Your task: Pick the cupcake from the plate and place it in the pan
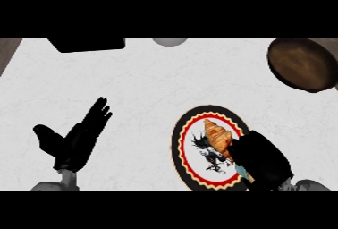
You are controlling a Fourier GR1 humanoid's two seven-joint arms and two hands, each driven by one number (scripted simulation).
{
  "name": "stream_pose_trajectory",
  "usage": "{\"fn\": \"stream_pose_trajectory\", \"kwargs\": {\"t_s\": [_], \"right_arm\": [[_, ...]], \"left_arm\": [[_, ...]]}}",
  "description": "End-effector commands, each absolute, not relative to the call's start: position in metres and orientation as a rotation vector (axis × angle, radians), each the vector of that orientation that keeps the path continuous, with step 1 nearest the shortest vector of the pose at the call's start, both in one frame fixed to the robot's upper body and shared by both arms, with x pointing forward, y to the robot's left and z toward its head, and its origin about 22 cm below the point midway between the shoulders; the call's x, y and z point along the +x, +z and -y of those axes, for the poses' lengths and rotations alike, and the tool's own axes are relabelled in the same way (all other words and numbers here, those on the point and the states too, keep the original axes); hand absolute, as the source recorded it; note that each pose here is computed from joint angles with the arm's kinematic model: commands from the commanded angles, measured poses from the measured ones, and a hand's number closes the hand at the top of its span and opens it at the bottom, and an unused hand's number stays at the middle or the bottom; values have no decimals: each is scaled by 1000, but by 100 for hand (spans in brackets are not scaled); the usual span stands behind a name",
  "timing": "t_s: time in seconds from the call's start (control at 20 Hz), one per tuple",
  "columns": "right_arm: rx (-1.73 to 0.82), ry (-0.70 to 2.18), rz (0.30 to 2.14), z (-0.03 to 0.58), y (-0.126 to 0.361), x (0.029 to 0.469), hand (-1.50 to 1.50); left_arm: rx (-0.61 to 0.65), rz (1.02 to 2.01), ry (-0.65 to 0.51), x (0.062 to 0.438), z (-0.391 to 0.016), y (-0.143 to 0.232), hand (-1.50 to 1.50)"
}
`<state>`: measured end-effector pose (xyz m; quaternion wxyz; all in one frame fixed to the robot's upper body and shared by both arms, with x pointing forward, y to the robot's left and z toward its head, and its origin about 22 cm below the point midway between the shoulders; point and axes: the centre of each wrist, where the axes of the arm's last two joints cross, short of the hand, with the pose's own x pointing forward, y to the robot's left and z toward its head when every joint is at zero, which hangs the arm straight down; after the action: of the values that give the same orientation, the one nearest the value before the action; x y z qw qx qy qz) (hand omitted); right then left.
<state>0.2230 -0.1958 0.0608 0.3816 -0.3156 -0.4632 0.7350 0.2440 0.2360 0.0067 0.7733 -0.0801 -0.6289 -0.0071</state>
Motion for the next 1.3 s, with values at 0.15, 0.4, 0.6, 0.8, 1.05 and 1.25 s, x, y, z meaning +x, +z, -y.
{"fn": "stream_pose_trajectory", "kwargs": {"t_s": [0.15,0.4,0.6,0.8,1.05,1.25], "right_arm": [[-921,1470,1662,272,108,231,150],[-771,1155,1810,317,123,222,150],[-580,922,1852,355,117,221,150],[-494,779,1821,413,116,222,150],[-594,754,1794,472,88,241,150],[-718,793,1805,470,80,279,150]], "left_arm": [[-157,1352,2,239,-242,2,0],[-162,1365,6,241,-234,11,0],[-191,1373,-33,241,-229,10,0],[-213,1359,-68,250,-227,18,0],[-232,1369,-95,253,-211,22,0],[-245,1372,-96,269,-209,17,0]]}}
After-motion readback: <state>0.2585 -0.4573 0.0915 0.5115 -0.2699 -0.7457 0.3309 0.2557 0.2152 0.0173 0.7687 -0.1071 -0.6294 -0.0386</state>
